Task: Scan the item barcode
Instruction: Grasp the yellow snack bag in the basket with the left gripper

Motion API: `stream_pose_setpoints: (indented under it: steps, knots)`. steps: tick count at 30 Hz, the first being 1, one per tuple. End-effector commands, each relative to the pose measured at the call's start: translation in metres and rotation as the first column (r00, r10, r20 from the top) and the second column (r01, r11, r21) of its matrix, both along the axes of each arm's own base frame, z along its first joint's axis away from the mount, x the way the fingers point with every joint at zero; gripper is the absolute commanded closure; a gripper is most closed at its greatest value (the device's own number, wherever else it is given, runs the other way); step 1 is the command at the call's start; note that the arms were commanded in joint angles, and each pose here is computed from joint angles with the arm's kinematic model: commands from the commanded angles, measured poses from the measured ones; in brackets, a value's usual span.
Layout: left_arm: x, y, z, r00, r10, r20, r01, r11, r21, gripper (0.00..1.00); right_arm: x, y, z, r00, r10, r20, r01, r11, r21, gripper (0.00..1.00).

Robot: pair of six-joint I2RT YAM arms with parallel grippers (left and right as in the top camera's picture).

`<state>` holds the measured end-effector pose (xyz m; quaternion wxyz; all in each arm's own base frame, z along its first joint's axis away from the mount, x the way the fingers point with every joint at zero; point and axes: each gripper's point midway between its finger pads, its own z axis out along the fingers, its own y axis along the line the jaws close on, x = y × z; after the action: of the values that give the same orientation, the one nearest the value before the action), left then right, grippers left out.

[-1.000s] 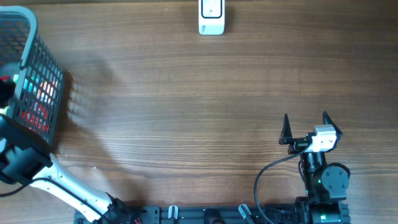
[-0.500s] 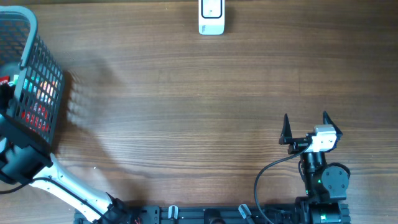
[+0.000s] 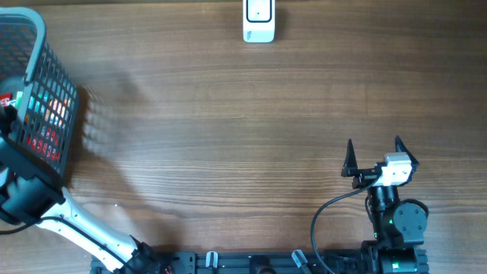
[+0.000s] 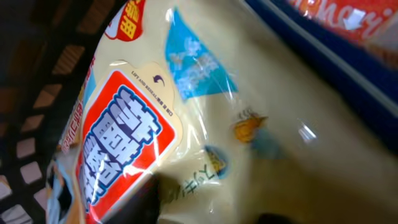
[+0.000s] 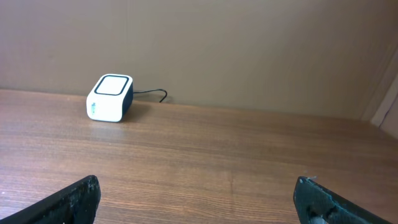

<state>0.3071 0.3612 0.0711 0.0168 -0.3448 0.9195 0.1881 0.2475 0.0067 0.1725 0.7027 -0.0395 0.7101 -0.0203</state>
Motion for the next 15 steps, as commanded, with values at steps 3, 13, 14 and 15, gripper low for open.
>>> stream_pose_setpoints:
  steps: [3, 13, 14, 15]
  knots:
    - [-0.004, -0.003, -0.005, 1.0, 0.004, -0.012, -0.004, 1.0, -0.014, 0.96, 0.0, -0.001, 0.002, 1.0, -0.002, 0.009, 0.002, 1.0, -0.01, 0.0]
    - [0.012, -0.012, 0.043, 0.99, 0.053, 0.13, -0.056, 0.998, 0.021, 0.96, 0.0, -0.001, 0.002, 1.0, -0.002, 0.009, 0.002, 1.0, -0.01, 0.0]
    - [0.025, -0.019, 0.068, 0.973, 0.032, 0.229, -0.034, 0.999, 0.005, 0.96, 0.0, -0.001, 0.002, 1.0, -0.002, 0.009, 0.002, 1.0, -0.01, 0.0]
    - [0.035, -0.026, 0.101, 0.943, 0.006, 0.333, -0.008, 1.0, 0.005, 0.96, 0.0, -0.001, 0.002, 1.0, -0.002, 0.009, 0.002, 1.0, -0.01, 0.0]
